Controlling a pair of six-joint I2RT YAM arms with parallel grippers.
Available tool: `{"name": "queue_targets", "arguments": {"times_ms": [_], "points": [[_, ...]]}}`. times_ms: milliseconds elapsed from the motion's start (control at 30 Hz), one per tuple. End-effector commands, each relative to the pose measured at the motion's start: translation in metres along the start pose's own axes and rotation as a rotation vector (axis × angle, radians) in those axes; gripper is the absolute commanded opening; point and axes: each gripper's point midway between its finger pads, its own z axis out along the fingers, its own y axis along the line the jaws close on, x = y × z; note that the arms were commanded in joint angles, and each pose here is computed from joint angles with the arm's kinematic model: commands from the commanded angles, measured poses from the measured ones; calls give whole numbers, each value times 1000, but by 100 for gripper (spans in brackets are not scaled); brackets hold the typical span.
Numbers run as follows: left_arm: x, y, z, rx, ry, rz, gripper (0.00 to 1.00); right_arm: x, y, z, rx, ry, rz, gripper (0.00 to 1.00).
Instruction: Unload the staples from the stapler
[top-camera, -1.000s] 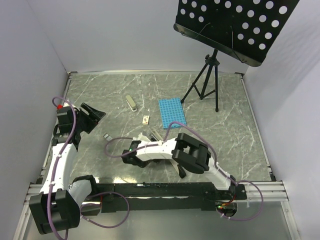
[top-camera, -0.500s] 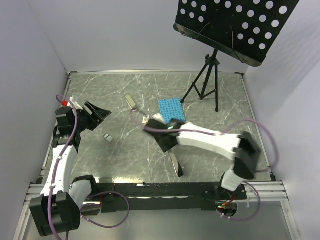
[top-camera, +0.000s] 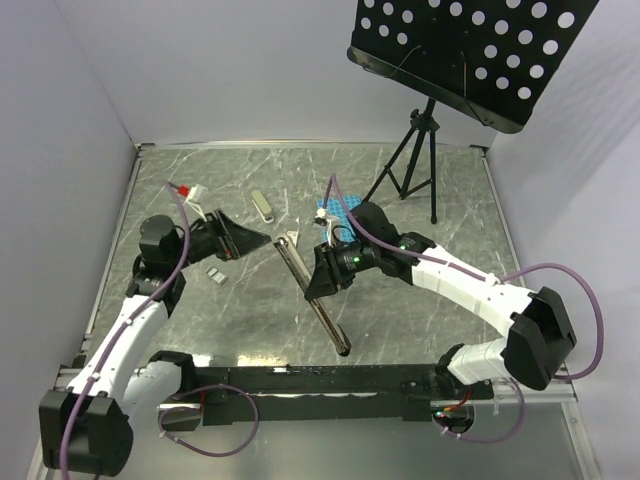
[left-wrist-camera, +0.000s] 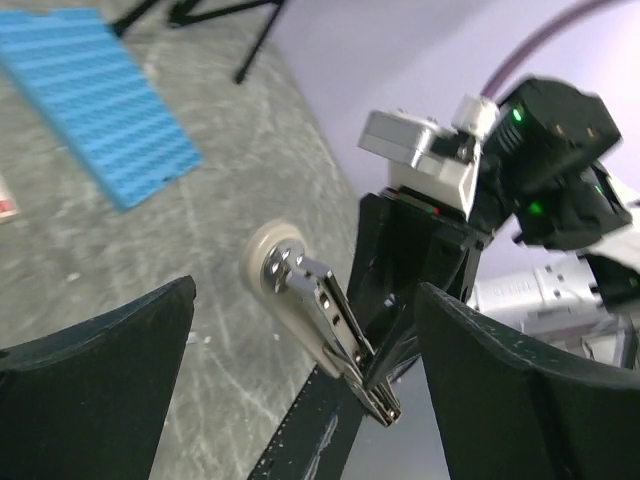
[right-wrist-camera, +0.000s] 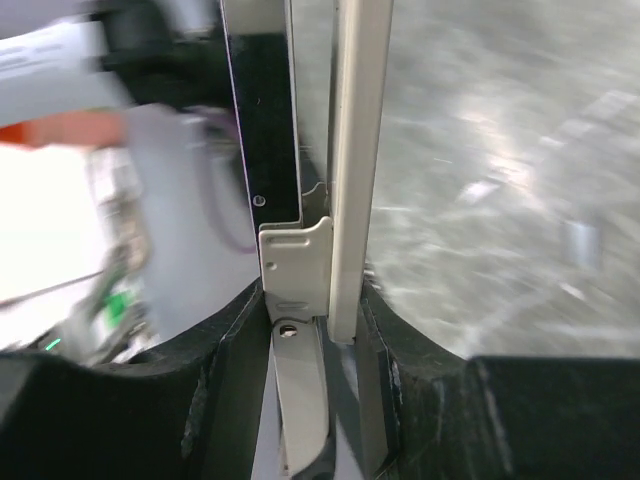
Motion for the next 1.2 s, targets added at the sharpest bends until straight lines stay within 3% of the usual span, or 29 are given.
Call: {"name": "queue_targets", "arguments": {"times_ms": [0,233,333,400,433,467,633,833,900,1000,1167], "points": [[-1,-35,10,137,-2,96,95,-33,83,-36,-349,-143,-210,0],[12,-48,24,214,57,96,94,-34,103,-45,-459,-154,-237,0],[11,-51,24,221,38,95,89,-33,103,-45,-471,-148,-235,0],[8,-50,24,203,12,81,80,-30,99,-41,-470,-136,-226,0],[7,-49,24,201,7,77,74,-29,97,-39,-464,-132,-220,0],[8,-49,23,200,7,59,57,-31,91,-36,-437,-142,-210,0],[9,-42,27,182,3,-44,1,-36,69,-29,-311,-168,-156,23],[6,-31,31,120,-20,-135,1,-51,52,-30,-179,-223,-150,48],[6,-25,33,81,-14,-144,1,-51,47,-31,-136,-226,-145,63],[3,-18,34,34,-25,-151,1,-58,36,-35,-43,-263,-140,76],[-6,-10,35,-39,-65,-182,1,-70,23,-43,125,-337,-173,77]]}}
